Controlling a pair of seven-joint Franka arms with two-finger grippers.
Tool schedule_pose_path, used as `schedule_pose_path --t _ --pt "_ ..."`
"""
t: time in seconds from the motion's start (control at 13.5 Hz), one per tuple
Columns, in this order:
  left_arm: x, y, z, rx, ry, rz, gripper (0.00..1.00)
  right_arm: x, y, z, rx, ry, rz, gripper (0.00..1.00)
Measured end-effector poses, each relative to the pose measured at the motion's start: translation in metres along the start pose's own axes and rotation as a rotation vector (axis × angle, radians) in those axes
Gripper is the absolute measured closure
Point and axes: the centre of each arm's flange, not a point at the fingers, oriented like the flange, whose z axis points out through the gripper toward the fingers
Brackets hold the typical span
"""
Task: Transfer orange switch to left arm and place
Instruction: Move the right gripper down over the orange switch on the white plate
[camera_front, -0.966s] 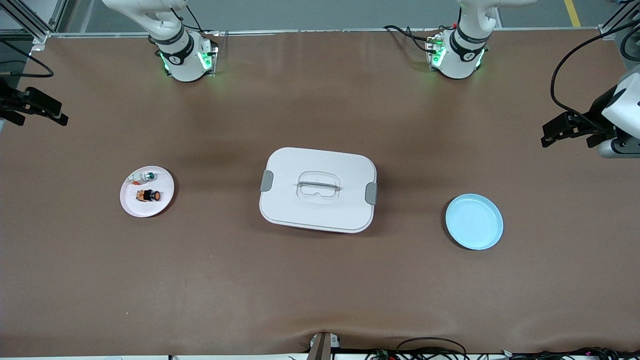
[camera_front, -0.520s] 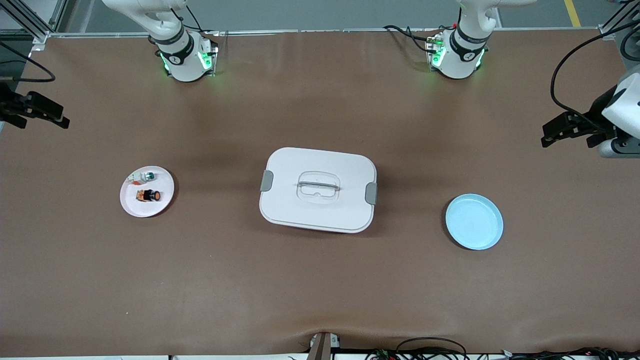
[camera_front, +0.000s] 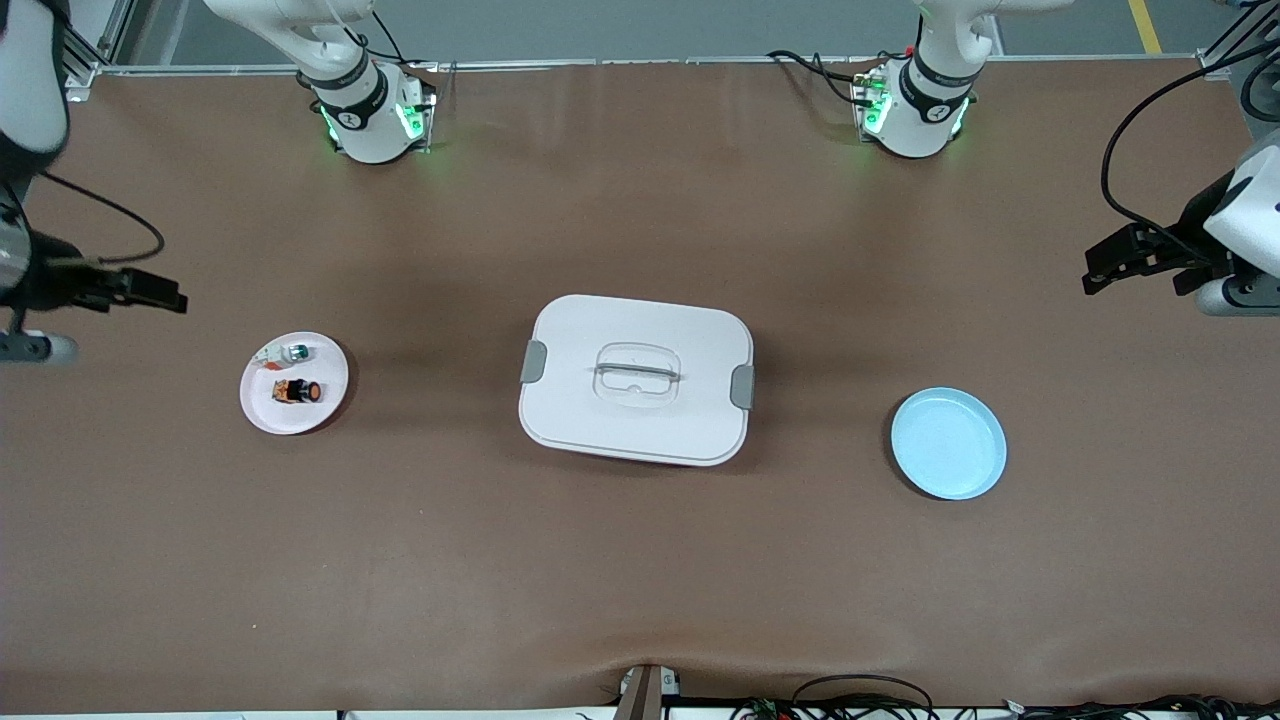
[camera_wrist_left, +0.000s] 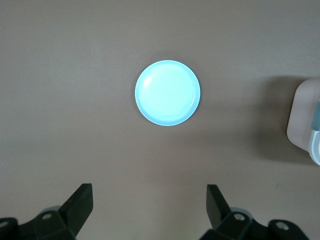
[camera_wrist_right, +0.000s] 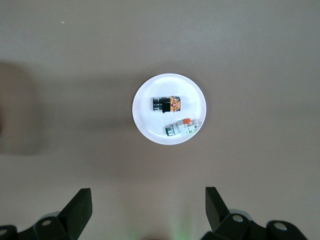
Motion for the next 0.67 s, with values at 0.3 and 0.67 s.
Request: schedule_pose_path --t 0.3,0.67 --pt "0.0 0.0 0.0 0.0 0.0 0.0 0.0 0.03 0.006 0.037 0.006 0.002 0.013 0.0" --pt "0.0 0.0 0.0 0.0 0.0 0.0 0.0 0.047 0.011 0.108 0.039 0.081 -0.091 0.0"
